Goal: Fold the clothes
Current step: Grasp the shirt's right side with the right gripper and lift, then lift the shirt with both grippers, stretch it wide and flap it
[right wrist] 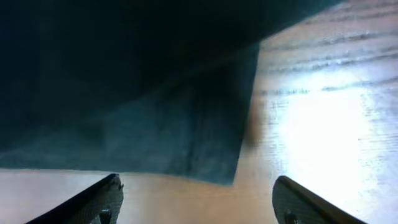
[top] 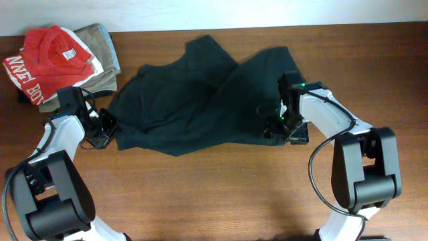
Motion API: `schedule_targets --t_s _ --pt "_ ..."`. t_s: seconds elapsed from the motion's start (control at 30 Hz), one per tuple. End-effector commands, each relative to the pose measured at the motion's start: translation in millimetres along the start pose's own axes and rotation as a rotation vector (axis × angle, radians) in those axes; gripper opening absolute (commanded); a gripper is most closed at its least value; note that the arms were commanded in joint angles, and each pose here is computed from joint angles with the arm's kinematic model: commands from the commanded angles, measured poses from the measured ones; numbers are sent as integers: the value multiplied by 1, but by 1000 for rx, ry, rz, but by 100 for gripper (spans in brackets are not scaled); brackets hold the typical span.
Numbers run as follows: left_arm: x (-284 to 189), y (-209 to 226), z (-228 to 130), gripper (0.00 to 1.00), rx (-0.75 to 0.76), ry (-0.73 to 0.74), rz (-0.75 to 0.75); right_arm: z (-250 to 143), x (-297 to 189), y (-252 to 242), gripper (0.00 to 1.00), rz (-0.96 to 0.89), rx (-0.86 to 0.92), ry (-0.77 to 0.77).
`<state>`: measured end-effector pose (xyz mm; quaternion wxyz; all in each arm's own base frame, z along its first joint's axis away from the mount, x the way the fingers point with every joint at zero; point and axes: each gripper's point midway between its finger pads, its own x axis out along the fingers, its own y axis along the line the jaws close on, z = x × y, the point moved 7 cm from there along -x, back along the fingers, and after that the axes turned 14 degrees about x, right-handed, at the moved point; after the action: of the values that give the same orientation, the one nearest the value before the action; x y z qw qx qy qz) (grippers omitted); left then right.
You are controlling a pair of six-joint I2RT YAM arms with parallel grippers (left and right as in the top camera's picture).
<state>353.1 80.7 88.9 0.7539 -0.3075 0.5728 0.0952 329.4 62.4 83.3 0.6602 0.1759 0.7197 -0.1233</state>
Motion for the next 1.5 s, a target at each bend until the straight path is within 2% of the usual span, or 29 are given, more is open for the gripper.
schedule_targets --t_s 0.0,0.07,0.13,0.17,0.23,0.27,0.43,0.53,0.63,0.77,0.97,1.13,1.27,1.47 --pt "3 0 2 1 -1 1 12 -6 18 -10 75 -28 24 -11" --pt "3 0 2 1 -1 1 12 -7 23 -11 72 -24 24 -16" --pt "3 0 2 1 -1 1 12 -5 23 -10 63 -19 23 -26" --pt "3 0 2 1 -1 1 12 -4 23 -9 53 -13 23 -33" --pt "3 0 2 1 -1 1 12 -2 23 -8 6 -12 42 -46" --pt "3 0 2 1 -1 1 11 -1 23 -8 4 -12 60 -51" --pt "-1 -9 1 1 4 21 -73 6 4 -5 4 2 95 -77" --pt "-26 -30 6 1 131 -23 -187 14 -40 -3 4 42 113 -136" --pt "-67 -44 9 1 176 -115 -211 17 -95 -9 4 96 137 -223" --pt "-140 -60 6 1 254 -342 -203 10 -170 -31 4 157 174 -378" --pt "-225 -69 -17 1 307 -618 -165 -23 -241 -66 4 237 235 -562" --pt "-265 -75 -39 1 345 -740 -199 -57 -281 -80 4 307 236 -701" --pt "-311 -81 -66 1 372 -831 -224 -94 -333 -90 4 381 205 -843" --pt "-374 -90 -99 1 390 -887 -240 -136 -381 -105 4 400 189 -951"
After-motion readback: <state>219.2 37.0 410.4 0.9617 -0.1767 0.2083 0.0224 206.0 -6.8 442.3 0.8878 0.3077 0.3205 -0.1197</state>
